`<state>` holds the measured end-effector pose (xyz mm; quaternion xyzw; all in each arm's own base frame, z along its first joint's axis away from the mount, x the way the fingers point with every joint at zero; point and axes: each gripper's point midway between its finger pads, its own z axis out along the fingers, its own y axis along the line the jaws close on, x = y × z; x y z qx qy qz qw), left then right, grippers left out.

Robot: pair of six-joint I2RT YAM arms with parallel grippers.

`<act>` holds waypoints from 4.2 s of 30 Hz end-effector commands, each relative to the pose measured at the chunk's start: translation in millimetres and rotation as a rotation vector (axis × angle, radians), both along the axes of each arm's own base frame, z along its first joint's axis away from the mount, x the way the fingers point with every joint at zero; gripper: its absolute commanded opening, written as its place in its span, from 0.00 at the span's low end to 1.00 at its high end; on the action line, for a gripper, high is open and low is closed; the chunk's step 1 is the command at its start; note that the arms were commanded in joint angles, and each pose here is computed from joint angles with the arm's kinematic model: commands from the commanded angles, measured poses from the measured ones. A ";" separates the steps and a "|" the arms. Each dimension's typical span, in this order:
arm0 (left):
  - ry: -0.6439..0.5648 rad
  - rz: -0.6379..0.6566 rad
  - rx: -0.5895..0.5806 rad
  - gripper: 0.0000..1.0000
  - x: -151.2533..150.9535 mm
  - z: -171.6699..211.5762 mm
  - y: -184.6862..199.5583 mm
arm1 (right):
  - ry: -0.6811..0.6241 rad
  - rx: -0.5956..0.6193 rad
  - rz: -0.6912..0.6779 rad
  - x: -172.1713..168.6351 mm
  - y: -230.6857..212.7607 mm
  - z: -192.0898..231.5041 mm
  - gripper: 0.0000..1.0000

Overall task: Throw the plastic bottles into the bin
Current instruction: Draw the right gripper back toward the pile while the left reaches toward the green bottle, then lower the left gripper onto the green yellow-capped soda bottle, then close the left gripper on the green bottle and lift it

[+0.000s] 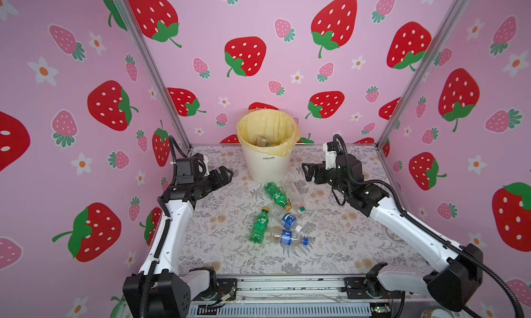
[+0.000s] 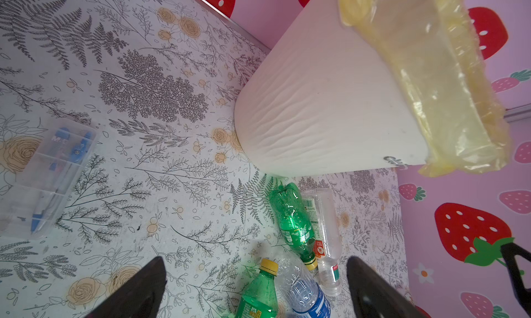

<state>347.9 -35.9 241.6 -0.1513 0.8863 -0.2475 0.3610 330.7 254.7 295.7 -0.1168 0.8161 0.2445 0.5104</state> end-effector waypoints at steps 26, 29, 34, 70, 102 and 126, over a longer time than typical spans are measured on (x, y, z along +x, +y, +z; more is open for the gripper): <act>0.060 -0.067 -0.016 0.99 -50.4 -19.7 -38.0 | 0.186 -0.036 -0.036 -61.6 -49.6 -98.0 0.99; 0.067 -0.081 0.004 0.99 -61.6 -24.6 -47.9 | 0.191 -0.041 -0.026 -64.6 -50.1 -101.2 0.99; 0.092 -0.109 0.023 0.99 -78.0 -34.7 -58.6 | 0.183 -0.023 -0.017 -70.0 -52.1 -99.9 0.99; 0.293 -0.423 0.397 0.99 -140.5 -145.9 -132.7 | 0.264 -0.023 -0.021 -96.6 -69.4 -135.1 0.99; 0.420 -0.482 0.550 0.82 -144.0 -206.8 -134.8 | 0.286 -0.028 -0.034 -101.1 -74.1 -149.0 0.99; 0.413 -0.457 0.570 0.58 -145.3 -207.1 -126.8 | 0.282 -0.026 -0.035 -101.6 -74.9 -149.3 0.99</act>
